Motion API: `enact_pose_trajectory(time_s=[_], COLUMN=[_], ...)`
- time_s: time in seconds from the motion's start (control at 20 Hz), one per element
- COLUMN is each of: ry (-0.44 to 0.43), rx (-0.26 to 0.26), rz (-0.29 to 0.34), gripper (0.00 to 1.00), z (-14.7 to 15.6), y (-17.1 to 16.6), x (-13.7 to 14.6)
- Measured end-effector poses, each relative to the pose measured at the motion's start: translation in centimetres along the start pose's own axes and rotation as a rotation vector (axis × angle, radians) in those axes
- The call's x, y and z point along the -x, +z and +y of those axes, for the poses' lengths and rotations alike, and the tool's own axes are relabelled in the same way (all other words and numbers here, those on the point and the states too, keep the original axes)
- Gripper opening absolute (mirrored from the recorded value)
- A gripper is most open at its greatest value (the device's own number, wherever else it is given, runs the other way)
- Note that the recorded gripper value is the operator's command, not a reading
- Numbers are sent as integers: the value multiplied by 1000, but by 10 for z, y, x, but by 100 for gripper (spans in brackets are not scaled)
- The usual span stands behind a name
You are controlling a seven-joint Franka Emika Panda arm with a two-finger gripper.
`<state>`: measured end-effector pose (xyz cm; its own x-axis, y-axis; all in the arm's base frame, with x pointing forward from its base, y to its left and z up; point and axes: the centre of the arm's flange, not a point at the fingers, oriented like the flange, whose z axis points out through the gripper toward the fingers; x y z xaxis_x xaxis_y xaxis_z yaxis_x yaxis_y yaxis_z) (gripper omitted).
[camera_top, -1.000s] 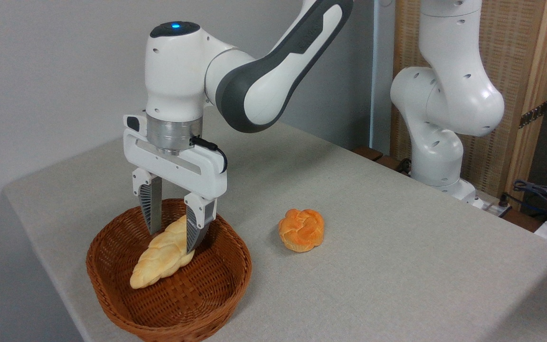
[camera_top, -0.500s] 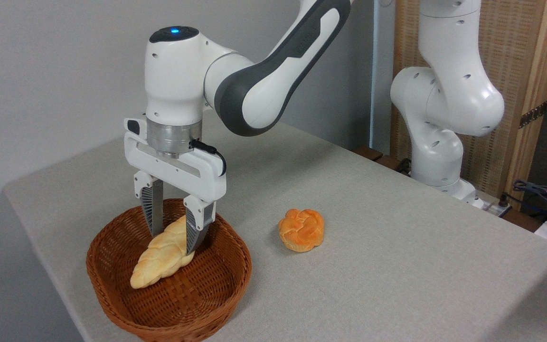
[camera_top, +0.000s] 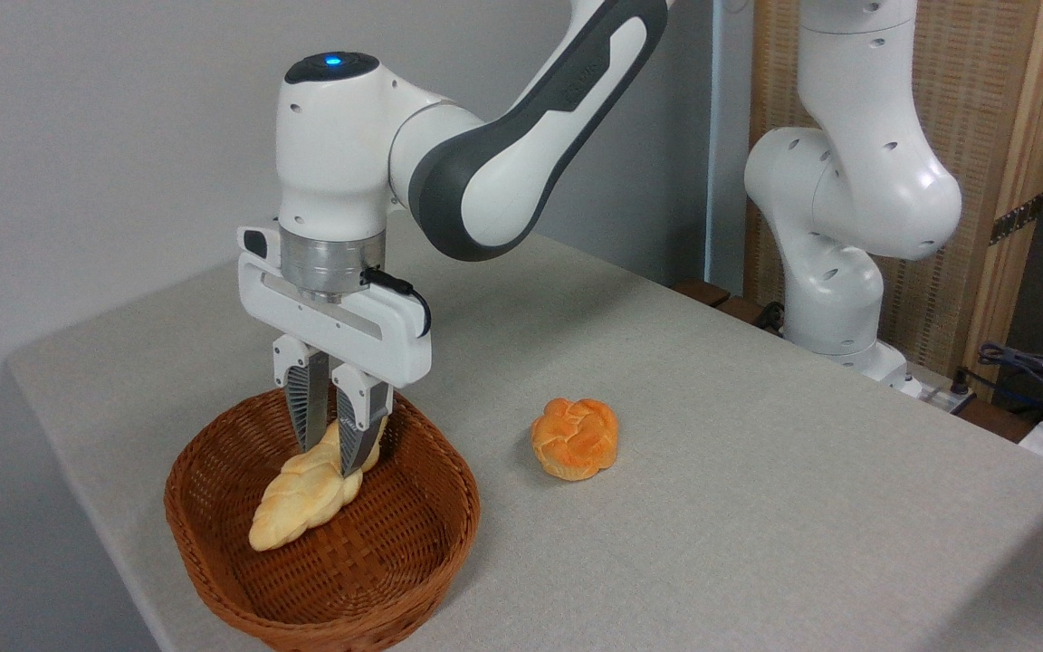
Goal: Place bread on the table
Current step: 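Close the gripper on the middle of the long bread loaf, then lift the loaf out of the basket and carry it toward the orange bun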
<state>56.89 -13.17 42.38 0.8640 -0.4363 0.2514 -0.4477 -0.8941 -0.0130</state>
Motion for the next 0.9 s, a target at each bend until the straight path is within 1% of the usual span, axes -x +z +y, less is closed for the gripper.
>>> enact_pose_trajectory(time_s=[0.2, 0.4, 0.5, 0.6, 0.75, 0.9], ry=[-2, -33, -50, -59, -13, 99], rx=[-4, 2, 3, 8, 28, 66], rz=[11, 60, 64, 40, -28, -130], gripper=[37, 36, 36, 36, 36, 37], z=[-2, -11, -20, -29, -36, -50], y=[-4, -24, -34, -40, -52, -79], x=[-2, -15, -18, -18, -13, 10])
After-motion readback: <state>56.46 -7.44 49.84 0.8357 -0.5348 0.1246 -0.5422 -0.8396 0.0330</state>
